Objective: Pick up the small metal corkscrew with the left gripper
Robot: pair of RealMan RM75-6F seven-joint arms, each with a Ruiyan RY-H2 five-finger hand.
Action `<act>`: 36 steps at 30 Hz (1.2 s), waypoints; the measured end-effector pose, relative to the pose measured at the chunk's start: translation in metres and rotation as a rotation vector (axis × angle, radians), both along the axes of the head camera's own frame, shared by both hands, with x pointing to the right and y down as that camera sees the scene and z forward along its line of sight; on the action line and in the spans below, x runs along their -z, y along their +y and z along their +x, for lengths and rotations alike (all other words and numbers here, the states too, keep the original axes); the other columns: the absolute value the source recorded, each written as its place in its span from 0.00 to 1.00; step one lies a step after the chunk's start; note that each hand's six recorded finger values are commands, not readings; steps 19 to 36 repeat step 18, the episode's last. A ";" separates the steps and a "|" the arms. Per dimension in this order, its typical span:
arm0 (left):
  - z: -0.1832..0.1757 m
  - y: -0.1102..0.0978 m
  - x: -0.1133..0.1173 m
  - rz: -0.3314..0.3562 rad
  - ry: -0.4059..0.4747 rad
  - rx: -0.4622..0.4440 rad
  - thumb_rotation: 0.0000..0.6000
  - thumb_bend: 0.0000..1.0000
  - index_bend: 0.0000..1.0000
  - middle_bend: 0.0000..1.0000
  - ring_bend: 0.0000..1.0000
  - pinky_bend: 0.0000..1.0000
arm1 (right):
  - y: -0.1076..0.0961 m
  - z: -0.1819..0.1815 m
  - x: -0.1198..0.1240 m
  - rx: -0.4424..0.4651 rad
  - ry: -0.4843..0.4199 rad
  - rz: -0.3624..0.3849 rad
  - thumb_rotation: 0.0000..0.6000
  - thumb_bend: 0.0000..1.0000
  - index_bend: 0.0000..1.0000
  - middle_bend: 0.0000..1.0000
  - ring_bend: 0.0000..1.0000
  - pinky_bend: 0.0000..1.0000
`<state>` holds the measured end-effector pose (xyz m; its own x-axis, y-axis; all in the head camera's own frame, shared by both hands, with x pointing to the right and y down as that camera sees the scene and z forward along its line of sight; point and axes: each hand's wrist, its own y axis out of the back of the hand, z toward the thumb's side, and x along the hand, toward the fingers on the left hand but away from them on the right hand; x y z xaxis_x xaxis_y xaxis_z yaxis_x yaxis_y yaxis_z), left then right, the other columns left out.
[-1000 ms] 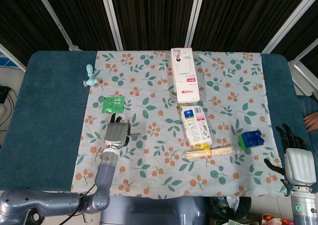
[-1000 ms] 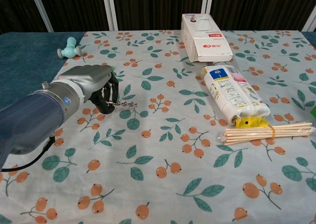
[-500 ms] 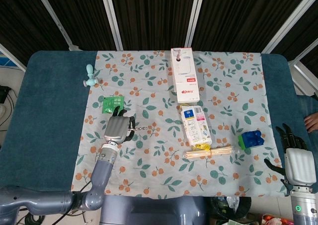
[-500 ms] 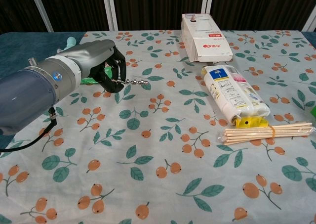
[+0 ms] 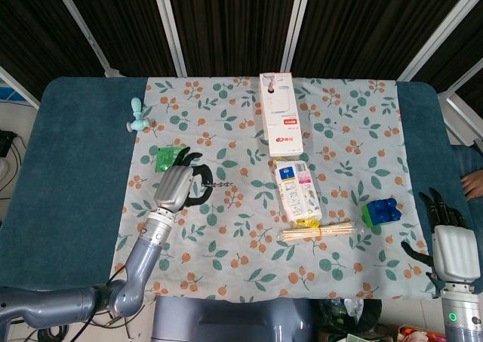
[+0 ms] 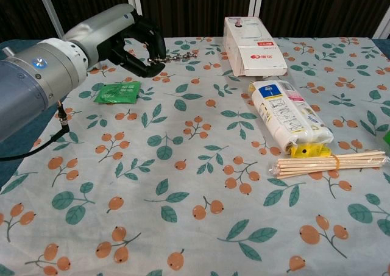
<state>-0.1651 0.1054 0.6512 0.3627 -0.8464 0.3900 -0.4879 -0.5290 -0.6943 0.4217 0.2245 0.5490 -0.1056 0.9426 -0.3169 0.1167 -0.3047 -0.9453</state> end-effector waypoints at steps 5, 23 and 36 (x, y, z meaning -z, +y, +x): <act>-0.006 -0.006 0.004 0.014 0.041 0.000 1.00 0.39 0.61 0.60 0.15 0.01 | 0.000 0.000 0.000 0.001 0.000 -0.001 1.00 0.08 0.14 0.10 0.22 0.22; -0.008 -0.011 0.008 0.026 0.025 0.000 1.00 0.39 0.61 0.60 0.15 0.01 | 0.000 0.000 0.000 0.000 0.001 -0.001 1.00 0.08 0.14 0.10 0.22 0.22; -0.008 -0.011 0.008 0.026 0.025 0.000 1.00 0.39 0.61 0.60 0.15 0.01 | 0.000 0.000 0.000 0.000 0.001 -0.001 1.00 0.08 0.14 0.10 0.22 0.22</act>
